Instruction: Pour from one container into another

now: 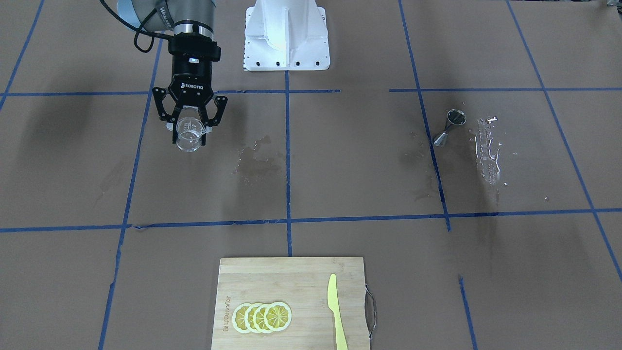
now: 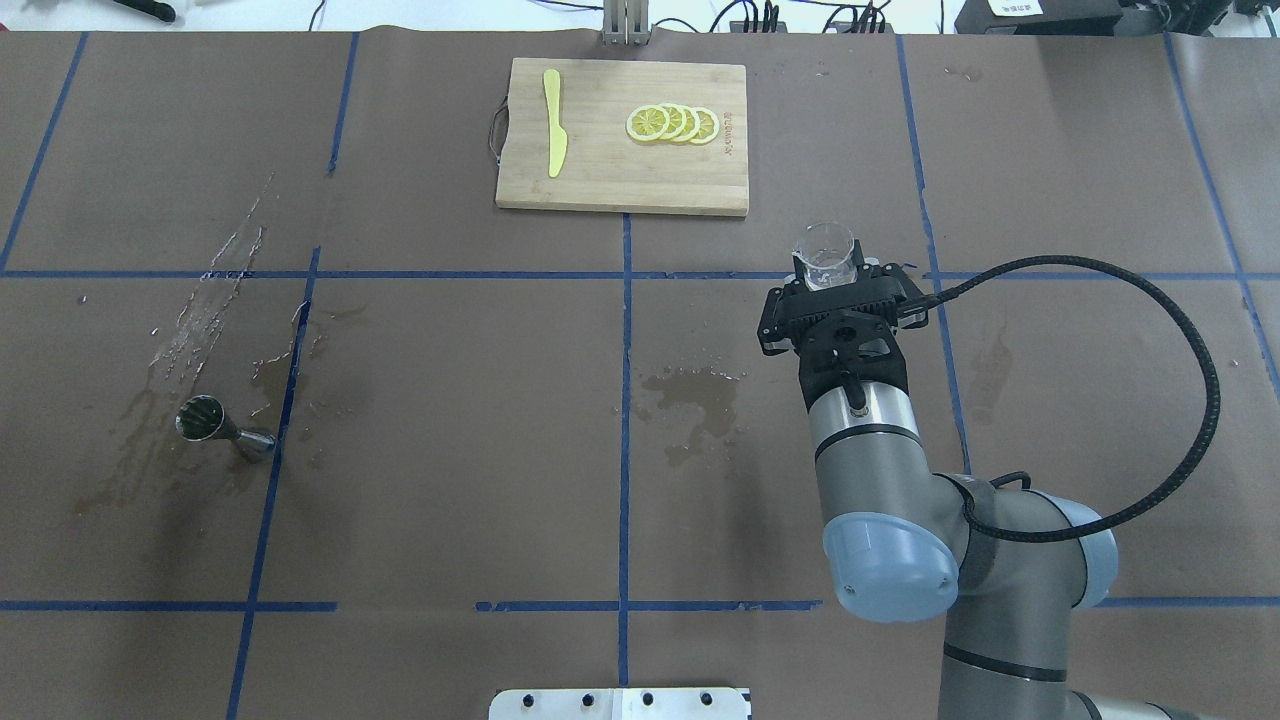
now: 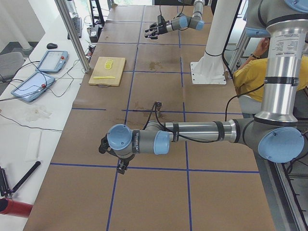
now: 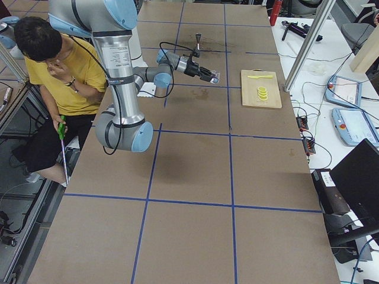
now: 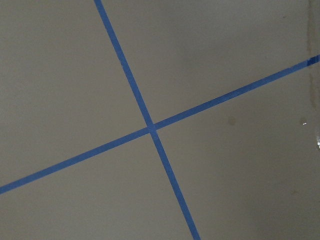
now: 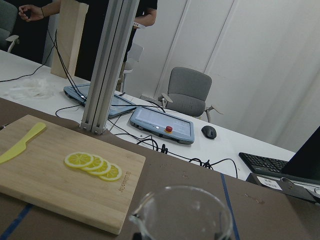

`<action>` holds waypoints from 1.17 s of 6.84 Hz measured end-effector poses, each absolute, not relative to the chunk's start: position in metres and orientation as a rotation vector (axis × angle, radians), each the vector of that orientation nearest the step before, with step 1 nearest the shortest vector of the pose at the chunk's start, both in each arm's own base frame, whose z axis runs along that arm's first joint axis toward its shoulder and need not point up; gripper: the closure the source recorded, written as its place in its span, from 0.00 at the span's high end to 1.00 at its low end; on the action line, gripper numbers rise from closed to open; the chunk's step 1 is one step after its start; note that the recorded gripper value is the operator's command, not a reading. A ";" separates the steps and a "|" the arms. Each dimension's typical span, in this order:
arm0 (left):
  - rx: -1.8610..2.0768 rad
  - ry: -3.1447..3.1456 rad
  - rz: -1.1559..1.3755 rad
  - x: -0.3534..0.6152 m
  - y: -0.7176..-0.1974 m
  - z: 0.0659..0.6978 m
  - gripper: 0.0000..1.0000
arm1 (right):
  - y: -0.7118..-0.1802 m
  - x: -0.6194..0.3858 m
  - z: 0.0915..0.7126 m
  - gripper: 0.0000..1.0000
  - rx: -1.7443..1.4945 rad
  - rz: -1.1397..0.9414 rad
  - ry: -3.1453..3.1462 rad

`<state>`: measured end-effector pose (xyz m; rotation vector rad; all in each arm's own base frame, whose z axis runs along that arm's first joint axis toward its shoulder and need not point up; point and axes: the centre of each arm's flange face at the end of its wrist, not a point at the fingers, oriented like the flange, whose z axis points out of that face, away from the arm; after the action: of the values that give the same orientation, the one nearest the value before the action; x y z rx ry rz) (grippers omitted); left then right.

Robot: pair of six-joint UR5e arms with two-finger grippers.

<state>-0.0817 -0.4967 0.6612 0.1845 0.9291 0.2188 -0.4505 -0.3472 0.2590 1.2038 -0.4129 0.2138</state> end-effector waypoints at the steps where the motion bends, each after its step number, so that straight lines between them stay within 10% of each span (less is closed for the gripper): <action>1: 0.149 0.917 0.134 -0.086 -0.496 0.660 1.00 | -0.348 -0.450 0.259 0.00 1.203 0.215 -0.413; 8: 0.164 0.818 0.060 -0.093 -0.499 0.648 1.00 | -0.331 -0.394 0.362 0.00 1.176 0.267 -0.539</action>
<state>-0.0935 -0.4987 0.6476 0.1641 0.8182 0.0596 -0.3938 -0.3311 0.3618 1.1756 -0.5389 0.2666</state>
